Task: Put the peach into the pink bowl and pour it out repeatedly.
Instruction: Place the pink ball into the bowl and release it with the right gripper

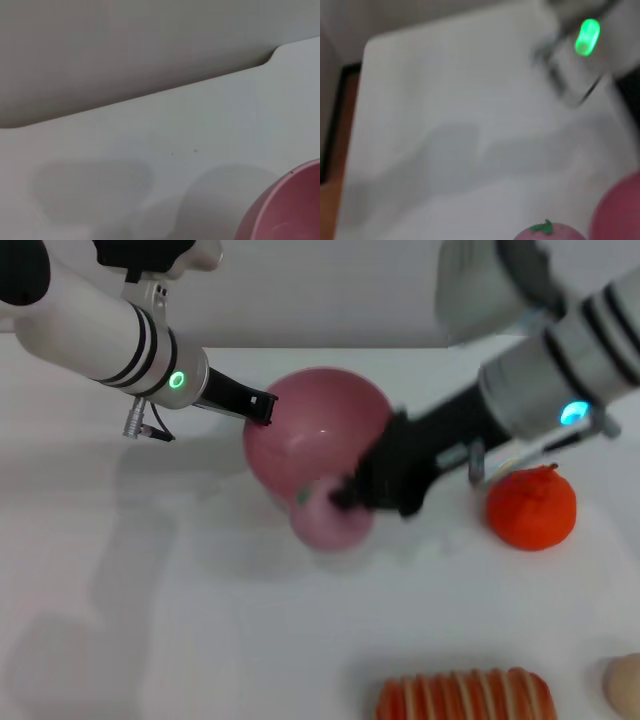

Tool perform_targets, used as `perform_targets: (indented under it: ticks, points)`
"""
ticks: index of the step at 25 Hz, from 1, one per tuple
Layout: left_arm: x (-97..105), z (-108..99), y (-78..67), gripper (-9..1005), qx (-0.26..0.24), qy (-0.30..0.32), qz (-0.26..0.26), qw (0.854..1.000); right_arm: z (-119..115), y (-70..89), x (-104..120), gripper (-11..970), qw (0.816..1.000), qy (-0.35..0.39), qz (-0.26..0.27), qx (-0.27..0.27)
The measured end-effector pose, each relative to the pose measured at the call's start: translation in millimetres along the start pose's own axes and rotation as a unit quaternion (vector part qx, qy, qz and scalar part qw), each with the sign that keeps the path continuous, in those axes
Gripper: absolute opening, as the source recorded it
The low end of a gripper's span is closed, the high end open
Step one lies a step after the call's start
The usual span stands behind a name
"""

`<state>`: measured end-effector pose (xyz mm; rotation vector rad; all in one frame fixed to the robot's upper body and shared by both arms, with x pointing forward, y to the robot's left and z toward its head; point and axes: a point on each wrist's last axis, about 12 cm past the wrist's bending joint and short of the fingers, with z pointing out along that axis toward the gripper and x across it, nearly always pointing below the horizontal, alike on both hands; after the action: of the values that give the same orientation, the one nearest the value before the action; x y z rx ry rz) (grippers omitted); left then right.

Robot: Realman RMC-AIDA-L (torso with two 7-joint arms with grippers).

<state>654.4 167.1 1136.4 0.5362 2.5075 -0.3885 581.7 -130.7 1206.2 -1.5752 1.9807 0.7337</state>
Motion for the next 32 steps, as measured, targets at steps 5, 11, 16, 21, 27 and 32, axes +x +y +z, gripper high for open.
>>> perform_targets:
  ticks: [5, 11, 16, 21, 27, 32]
  points:
    - [1, 0, -0.1, 46, 0.0, 0.001, 0.001, 1.0, -29, -0.6, -17, 61, 0.997, -0.059, -0.022, 0.054]
    - [0, 0, -2.2, 46, 0.007, -0.003, -0.003, 1.0, -20, -18.9, -9, 84, 0.991, -0.089, 0.016, 0.098]
    - [-1, 0, -3.5, 45, 0.01, -0.005, -0.004, 1.0, -12, -29.2, -4, 103, 0.99, -0.088, 0.032, 0.11]
    - [-3, -1, -4.3, 45, 0.01, -0.007, 0.002, 1.0, -11, -32.2, -4, 123, 0.988, -0.093, 0.028, 0.119]
    - [-2, 0, -3.7, 45, 0.011, -0.007, 0.002, 1.0, -12, -34.5, -3, 180, 0.986, -0.101, 0.032, 0.129]
    - [-1, 0, -2.7, 46, 0.01, -0.006, 0.001, 1.0, -14, -36.8, -2, 370, 0.984, -0.107, 0.035, 0.139]
